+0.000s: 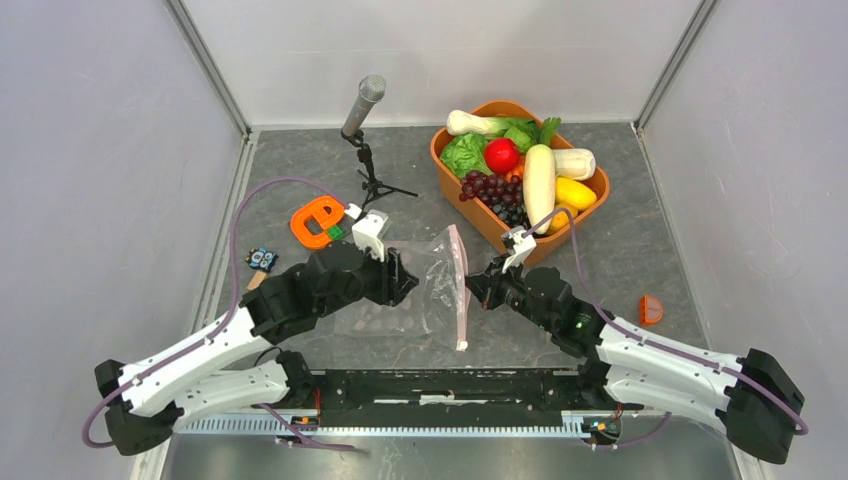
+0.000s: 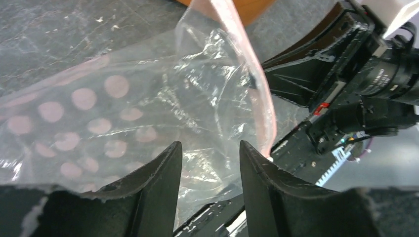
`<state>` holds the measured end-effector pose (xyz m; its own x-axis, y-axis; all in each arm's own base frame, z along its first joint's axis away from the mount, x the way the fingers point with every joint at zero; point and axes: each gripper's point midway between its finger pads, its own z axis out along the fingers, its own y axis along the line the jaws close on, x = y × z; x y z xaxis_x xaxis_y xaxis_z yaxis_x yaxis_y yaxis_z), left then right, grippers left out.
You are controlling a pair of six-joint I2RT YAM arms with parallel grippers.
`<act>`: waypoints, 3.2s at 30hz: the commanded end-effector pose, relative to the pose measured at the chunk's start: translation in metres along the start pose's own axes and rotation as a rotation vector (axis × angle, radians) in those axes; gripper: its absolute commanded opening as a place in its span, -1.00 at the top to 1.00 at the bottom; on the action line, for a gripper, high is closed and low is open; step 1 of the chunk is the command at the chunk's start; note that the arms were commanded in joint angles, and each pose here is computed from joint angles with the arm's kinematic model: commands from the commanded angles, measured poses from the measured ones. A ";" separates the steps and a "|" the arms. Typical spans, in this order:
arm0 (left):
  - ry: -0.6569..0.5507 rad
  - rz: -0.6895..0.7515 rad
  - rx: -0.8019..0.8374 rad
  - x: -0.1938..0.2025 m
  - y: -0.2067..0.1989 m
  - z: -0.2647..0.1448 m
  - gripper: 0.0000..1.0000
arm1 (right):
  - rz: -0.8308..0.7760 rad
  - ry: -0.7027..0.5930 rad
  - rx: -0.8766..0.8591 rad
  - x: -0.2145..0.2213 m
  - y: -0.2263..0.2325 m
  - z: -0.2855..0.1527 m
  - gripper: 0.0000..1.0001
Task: Place the food in the zip-top bag and seal the zipper
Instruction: Open the zipper of the food storage bag at the center of the board.
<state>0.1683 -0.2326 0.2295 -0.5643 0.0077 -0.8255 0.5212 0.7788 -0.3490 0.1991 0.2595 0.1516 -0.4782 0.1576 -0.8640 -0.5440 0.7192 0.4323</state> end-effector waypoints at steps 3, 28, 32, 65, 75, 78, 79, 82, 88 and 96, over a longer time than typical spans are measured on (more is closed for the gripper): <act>0.010 -0.015 0.187 -0.035 -0.060 -0.008 -0.07 | 0.141 -0.166 -0.185 -0.053 0.047 -0.003 1.00; -0.027 0.161 -0.239 -0.028 -0.073 0.045 -0.43 | 0.283 -0.299 -0.123 -0.089 0.040 -0.017 1.00; -0.024 0.181 -0.308 -0.024 -0.058 0.041 -0.40 | 0.277 -0.301 -0.124 -0.090 0.041 -0.017 1.00; -0.020 0.223 -0.384 -0.017 -0.056 0.059 -0.48 | 0.267 -0.292 -0.136 -0.092 0.045 -0.018 1.00; -0.021 0.241 -0.421 -0.020 -0.046 0.049 -0.11 | 0.236 -0.288 -0.046 -0.086 0.026 -0.020 1.00; -0.016 0.249 -0.430 -0.021 -0.041 0.042 0.24 | 0.212 -0.273 -0.024 -0.081 0.021 -0.019 1.00; -0.014 0.252 -0.431 -0.021 -0.040 0.040 0.33 | 0.202 -0.267 -0.015 -0.080 0.020 -0.019 1.00; -0.011 0.251 -0.425 -0.020 -0.038 0.037 0.51 | 0.181 -0.238 0.016 -0.072 0.014 -0.017 1.00; -0.020 0.273 -0.444 -0.029 -0.033 0.027 0.95 | 0.143 -0.194 0.022 -0.061 0.011 -0.014 1.00; -0.088 0.305 -0.585 -0.068 -0.003 -0.021 0.95 | 0.005 -0.051 0.136 -0.032 -0.012 -0.008 1.00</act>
<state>0.1861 -0.2594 0.2502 -0.4353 0.3231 -0.8403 0.3100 0.9301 0.1970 0.2107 0.2467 0.1776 -0.4582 0.2767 -0.8447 -0.4457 0.7507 0.4877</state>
